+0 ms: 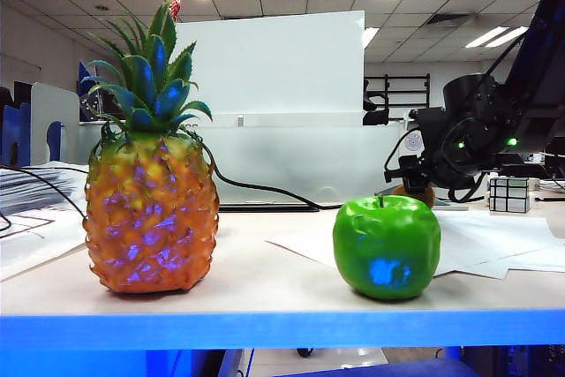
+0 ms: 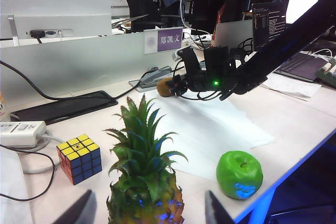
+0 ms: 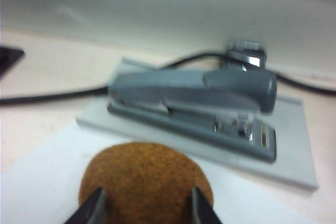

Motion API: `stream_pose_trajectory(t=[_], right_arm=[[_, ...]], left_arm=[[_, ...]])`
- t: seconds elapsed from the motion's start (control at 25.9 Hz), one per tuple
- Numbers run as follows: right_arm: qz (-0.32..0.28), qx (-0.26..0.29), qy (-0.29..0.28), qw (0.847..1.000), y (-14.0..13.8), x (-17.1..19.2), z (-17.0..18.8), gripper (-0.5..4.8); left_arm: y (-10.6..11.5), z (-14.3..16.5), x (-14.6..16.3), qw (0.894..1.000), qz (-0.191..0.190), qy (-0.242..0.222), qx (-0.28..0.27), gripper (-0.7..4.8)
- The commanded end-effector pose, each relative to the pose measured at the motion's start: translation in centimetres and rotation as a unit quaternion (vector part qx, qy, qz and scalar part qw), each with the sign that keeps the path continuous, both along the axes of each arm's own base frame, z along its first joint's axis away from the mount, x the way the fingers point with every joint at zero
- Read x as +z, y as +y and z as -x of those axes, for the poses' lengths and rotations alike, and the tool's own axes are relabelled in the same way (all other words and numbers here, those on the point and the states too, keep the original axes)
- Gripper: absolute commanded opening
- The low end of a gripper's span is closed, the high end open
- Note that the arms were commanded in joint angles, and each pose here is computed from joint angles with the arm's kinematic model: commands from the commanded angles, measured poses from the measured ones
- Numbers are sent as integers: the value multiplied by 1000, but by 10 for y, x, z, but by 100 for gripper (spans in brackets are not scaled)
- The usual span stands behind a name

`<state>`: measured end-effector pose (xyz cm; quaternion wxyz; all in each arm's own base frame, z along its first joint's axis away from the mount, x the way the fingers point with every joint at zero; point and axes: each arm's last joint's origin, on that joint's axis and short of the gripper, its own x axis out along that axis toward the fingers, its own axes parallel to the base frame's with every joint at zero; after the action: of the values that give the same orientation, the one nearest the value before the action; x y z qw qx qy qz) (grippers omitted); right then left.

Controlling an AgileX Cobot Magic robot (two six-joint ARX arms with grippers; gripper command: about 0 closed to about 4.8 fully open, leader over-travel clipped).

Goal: Arrange all the fruits from large to small from left to right in a row.

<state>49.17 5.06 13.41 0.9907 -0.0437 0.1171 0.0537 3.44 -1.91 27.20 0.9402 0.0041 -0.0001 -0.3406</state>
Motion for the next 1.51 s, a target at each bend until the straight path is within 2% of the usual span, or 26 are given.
stream_pose_trajectory(t=[0.04,0.12,0.19,0.31,0.58,0.77,0.81,0.85,0.93,0.96,1.12,1.51], right_arm=[[-1,2,0,1000,0,1,0,194],[-1,3,0,1000,0,1,0,152],[-2,3,0,1000,0,1,0,69],[-14,0,0,1000,0,2,0,-5],[-25,0,-1,1000,1,5,0,1],[-32,31,3,999,5,5,1,2],[-33,36,3,999,5,5,1,26],[-35,39,3,999,6,6,1,90],[-47,39,4,998,8,7,1,371],[-53,36,4,998,9,7,1,479],[-79,36,9,996,14,7,2,479],[-58,-12,-38,998,20,10,-7,479]], left_arm=[[0,1,1,1000,0,-8,-1,274],[0,1,1,1000,0,-8,-1,274],[0,1,1,1000,0,-8,-1,273],[0,0,1,1000,0,-8,-1,273],[0,0,1,1000,0,-8,-1,274],[0,0,1,1000,0,-8,-1,274],[0,0,1,1000,0,-8,-1,273],[0,0,1,1000,0,-8,0,274],[0,0,1,1000,0,-8,2,273],[0,0,1,1000,0,-8,3,273],[0,0,1,1000,-1,-8,3,273],[0,0,1,1000,-2,-10,2,274]])
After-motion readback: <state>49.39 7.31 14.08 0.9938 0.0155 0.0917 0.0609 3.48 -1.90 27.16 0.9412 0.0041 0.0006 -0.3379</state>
